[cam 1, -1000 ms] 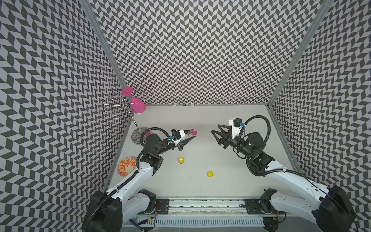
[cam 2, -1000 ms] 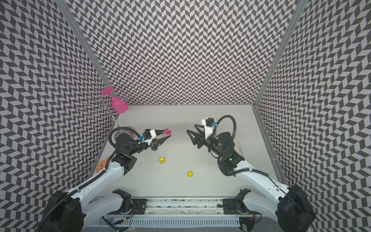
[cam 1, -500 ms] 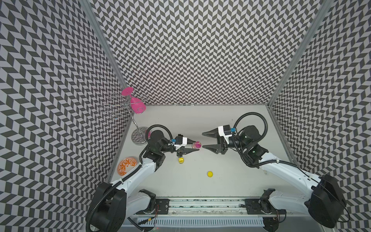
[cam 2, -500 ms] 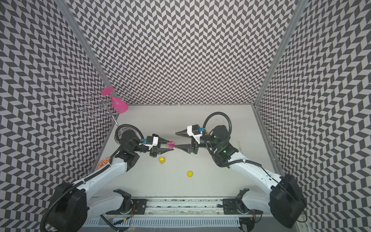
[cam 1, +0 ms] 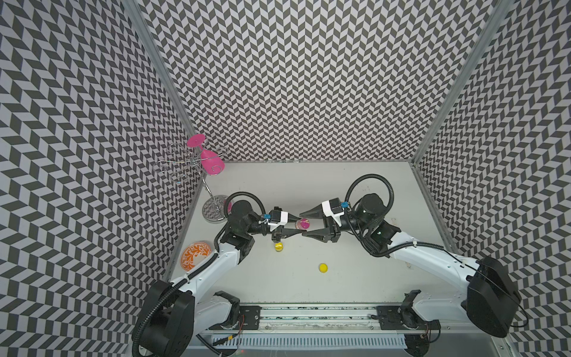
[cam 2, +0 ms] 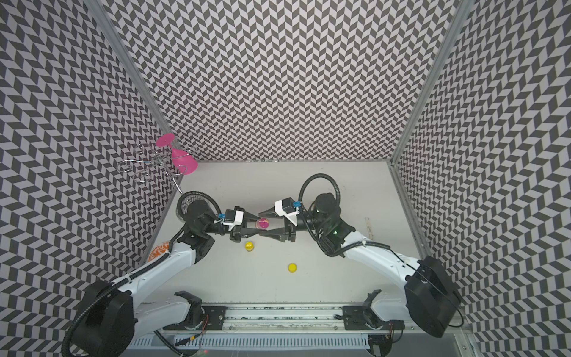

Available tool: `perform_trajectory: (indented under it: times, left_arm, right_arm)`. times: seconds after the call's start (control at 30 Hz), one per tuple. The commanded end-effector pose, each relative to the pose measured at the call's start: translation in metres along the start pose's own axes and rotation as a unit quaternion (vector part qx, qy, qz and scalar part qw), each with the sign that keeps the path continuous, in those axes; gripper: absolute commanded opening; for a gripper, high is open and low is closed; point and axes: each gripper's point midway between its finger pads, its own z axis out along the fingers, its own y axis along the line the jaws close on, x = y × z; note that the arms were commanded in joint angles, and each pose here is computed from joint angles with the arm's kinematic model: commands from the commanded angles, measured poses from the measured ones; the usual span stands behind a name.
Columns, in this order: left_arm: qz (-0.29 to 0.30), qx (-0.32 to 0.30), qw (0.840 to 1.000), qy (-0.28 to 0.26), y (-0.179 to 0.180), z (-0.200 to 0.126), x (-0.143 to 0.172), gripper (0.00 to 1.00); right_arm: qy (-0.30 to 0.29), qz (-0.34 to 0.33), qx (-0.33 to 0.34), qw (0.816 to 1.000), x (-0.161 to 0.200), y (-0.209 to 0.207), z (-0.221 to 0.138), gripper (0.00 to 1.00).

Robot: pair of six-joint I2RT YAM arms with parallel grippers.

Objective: Close the paint jar lid
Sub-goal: Screw the lid onto the paint jar.

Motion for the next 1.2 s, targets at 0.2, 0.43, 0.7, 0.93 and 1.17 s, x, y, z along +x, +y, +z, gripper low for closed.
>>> perform_trajectory:
  times: [0.2,0.43,0.7,0.93,1.17]
  left_arm:
    - [0.023,0.007,1.000,-0.011,0.0015,0.0020,-0.0173,0.30]
    - [0.024,0.003,1.000,-0.011,0.0033,0.0021,-0.0184,0.30]
    - [0.024,0.000,1.000,-0.013,0.0045,0.0022,-0.0186,0.29]
    - [0.023,-0.003,1.000,-0.012,0.0060,0.0020,-0.0178,0.29]
    - [0.023,-0.004,1.000,-0.012,0.0063,0.0020,-0.0175,0.29]
  right_arm:
    - [-0.017,-0.023,0.003,1.000,-0.0125,-0.0054,0.0076,0.37]
    - [-0.013,-0.019,0.015,1.000,-0.0104,-0.0093,0.0096,0.32]
    - [-0.011,-0.012,0.017,1.000,-0.0083,-0.0100,0.0124,0.36]
    - [-0.010,-0.013,0.013,1.000,-0.0089,-0.0079,0.0133,0.41]
    - [-0.014,-0.012,0.029,0.999,-0.0123,-0.0113,0.0128,0.24]
